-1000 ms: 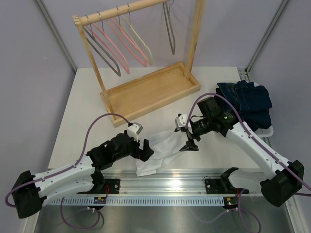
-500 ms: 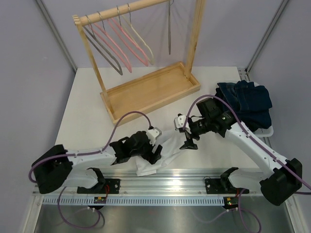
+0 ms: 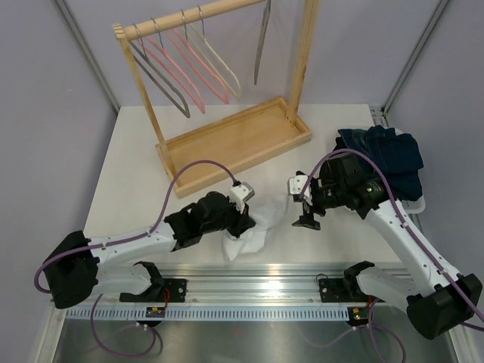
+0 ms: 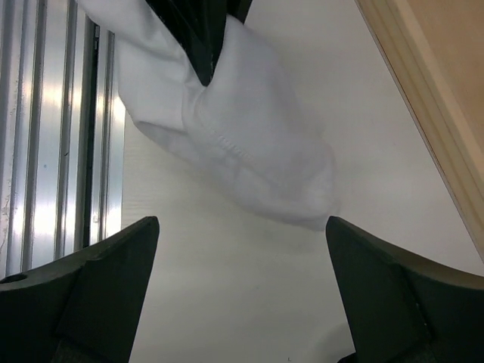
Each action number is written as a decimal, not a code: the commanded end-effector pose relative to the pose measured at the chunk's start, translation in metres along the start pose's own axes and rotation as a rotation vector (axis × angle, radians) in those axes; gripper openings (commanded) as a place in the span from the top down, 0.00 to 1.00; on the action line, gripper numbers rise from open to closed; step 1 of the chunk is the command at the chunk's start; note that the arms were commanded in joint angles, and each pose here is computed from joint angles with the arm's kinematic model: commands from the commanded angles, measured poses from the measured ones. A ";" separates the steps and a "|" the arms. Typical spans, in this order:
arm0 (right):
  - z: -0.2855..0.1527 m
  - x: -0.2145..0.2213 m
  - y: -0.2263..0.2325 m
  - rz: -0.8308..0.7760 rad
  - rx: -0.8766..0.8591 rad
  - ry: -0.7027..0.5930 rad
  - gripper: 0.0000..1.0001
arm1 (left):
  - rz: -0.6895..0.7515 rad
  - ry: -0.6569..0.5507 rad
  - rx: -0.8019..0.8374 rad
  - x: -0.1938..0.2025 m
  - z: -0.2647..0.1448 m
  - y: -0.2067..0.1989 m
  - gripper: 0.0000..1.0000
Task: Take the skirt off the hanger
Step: Pick up the skirt from the center of the board, then place the skirt in the bin.
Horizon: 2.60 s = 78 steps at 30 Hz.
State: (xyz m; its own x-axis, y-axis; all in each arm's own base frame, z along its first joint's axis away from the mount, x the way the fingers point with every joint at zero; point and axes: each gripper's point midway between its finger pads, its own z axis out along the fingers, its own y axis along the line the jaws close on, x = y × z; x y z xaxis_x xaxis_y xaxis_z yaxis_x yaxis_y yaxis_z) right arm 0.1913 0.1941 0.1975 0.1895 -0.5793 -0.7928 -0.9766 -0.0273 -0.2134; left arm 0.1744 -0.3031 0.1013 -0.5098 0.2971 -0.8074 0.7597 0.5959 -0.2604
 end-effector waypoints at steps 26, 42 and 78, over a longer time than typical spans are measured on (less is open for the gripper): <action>-0.017 -0.065 -0.027 -0.062 0.087 -0.282 0.01 | -0.081 -0.496 0.751 -0.243 -0.056 -0.133 1.00; -0.020 -0.069 -0.032 0.052 0.073 -0.280 0.86 | -0.122 -0.611 0.779 -0.258 -0.090 -0.127 0.54; -0.224 0.252 -0.176 1.217 0.966 0.580 0.97 | -0.129 -0.573 0.043 -0.089 -0.153 -0.002 0.08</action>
State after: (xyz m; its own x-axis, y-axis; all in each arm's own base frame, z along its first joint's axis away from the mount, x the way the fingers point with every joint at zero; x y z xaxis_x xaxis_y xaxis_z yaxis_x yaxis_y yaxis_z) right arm 0.4107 -0.1307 0.2113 -0.7386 -0.1246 -0.6626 -0.0116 0.9850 -0.1722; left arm 0.1534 -0.2240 0.2646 -0.3071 -0.2336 -0.9226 0.7565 0.5282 -0.3856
